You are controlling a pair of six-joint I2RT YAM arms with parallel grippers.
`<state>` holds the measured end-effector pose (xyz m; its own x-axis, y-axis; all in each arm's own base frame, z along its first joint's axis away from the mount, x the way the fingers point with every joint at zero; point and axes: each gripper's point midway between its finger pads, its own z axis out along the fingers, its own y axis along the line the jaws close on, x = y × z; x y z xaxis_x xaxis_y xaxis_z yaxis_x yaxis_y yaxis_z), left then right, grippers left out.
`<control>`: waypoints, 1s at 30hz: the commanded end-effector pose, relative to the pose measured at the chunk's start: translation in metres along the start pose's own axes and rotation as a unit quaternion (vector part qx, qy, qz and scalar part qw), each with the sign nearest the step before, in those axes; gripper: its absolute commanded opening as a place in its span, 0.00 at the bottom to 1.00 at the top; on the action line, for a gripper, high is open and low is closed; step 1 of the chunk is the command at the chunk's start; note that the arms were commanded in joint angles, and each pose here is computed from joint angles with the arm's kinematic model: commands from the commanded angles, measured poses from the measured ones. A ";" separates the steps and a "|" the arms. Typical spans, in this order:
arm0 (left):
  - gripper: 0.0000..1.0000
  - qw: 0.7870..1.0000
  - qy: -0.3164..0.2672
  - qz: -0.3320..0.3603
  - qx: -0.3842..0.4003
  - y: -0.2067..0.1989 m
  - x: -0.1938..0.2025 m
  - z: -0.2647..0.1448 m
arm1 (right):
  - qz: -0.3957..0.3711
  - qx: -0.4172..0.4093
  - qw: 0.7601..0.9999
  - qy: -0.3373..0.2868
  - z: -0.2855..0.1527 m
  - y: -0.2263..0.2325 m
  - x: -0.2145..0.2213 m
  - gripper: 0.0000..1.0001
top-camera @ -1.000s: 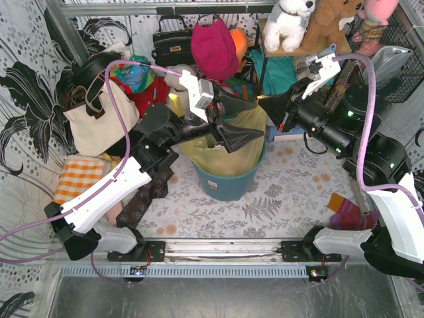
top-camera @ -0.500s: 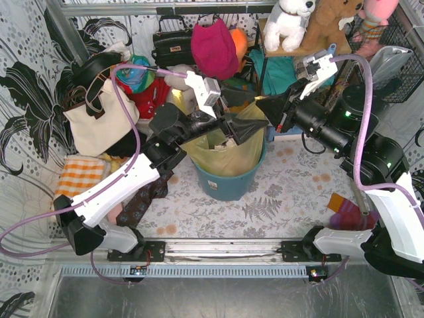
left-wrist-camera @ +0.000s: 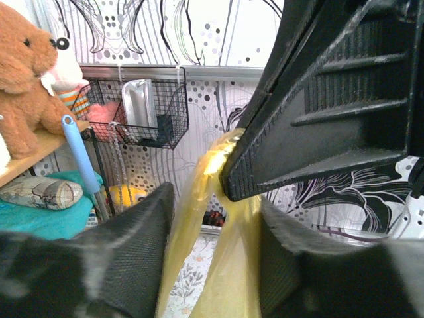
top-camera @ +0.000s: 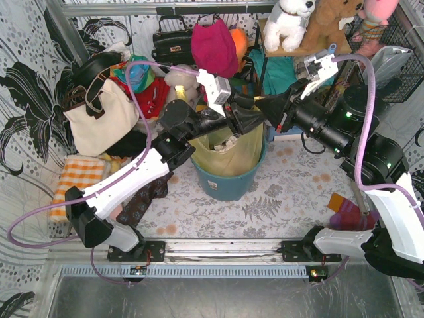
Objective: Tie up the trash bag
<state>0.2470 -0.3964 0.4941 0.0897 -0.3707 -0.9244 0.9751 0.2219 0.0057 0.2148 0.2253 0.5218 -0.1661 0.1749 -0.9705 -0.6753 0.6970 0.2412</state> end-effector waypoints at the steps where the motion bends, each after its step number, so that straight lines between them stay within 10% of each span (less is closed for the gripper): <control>1: 0.37 0.999 -0.024 0.000 0.027 -0.014 -0.013 -0.002 | 0.007 -0.018 0.999 -0.033 -0.001 0.009 -0.018 0.00; 5: 0.23 1.000 -0.012 -0.017 0.023 -0.014 0.000 -0.008 | 0.008 -0.017 0.999 -0.040 0.000 0.009 -0.021 0.00; 30: 0.17 0.993 0.017 -0.117 -0.003 -0.013 0.070 -0.033 | 0.010 -0.024 0.998 -0.049 0.004 0.012 -0.024 0.00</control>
<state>0.2402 -0.4033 0.3931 -0.1796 -0.3140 -0.9323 0.9605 0.1488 -0.2351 0.2169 0.2282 0.5310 -0.1421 0.2033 -0.9688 -0.6834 0.6879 0.2445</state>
